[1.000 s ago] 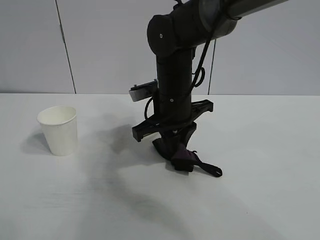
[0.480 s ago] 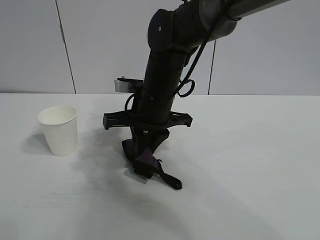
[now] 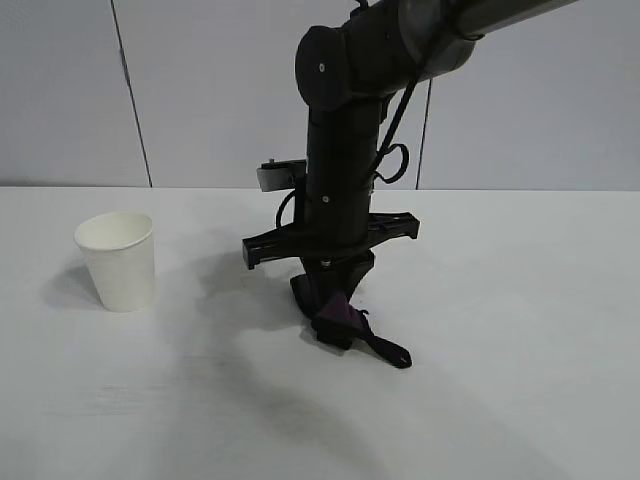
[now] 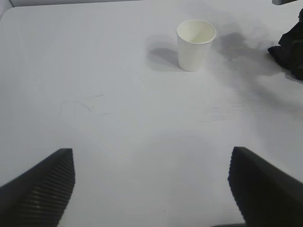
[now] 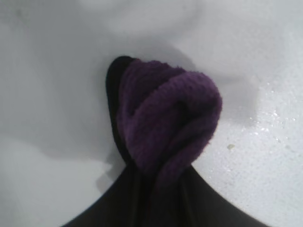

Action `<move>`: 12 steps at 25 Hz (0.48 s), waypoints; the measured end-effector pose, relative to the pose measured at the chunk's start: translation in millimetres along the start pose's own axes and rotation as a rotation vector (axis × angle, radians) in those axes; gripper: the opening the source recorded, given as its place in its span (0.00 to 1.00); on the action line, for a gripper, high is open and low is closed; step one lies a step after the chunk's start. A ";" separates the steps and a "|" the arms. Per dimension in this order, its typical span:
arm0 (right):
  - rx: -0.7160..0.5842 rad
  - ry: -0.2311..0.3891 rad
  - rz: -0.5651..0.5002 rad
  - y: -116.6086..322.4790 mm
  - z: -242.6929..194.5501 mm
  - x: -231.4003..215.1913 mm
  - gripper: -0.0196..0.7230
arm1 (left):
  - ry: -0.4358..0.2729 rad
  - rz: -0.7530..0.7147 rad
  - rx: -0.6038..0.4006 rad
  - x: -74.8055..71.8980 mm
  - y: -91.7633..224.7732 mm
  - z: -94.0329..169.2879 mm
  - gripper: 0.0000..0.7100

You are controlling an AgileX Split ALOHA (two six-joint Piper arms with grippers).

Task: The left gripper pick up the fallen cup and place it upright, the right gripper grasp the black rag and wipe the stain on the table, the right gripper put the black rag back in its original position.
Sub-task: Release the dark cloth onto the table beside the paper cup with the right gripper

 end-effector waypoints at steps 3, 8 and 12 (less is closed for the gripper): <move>0.000 -0.003 -0.002 0.0 0.0 0.4 0.17 | 0.000 0.000 0.000 0.0 0.0 0.0 0.89; 0.001 -0.019 -0.023 0.2 0.0 -0.5 0.65 | 0.000 0.000 0.000 0.0 0.0 0.0 0.89; 0.002 -0.030 -0.053 0.1 0.0 1.1 0.88 | 0.000 0.000 0.000 0.0 0.0 0.0 0.89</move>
Point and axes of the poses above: a point on each arm's last joint axis where the gripper is mounted, z pointing back along that axis away from the gripper, x along the wrist's bending axis when the last joint is at zero, y = z × x, the point moved 6 cm from there along -z, pointing out along that axis toward the gripper, and after that the axes turned 10 degrees about z, right-handed, at the moved point
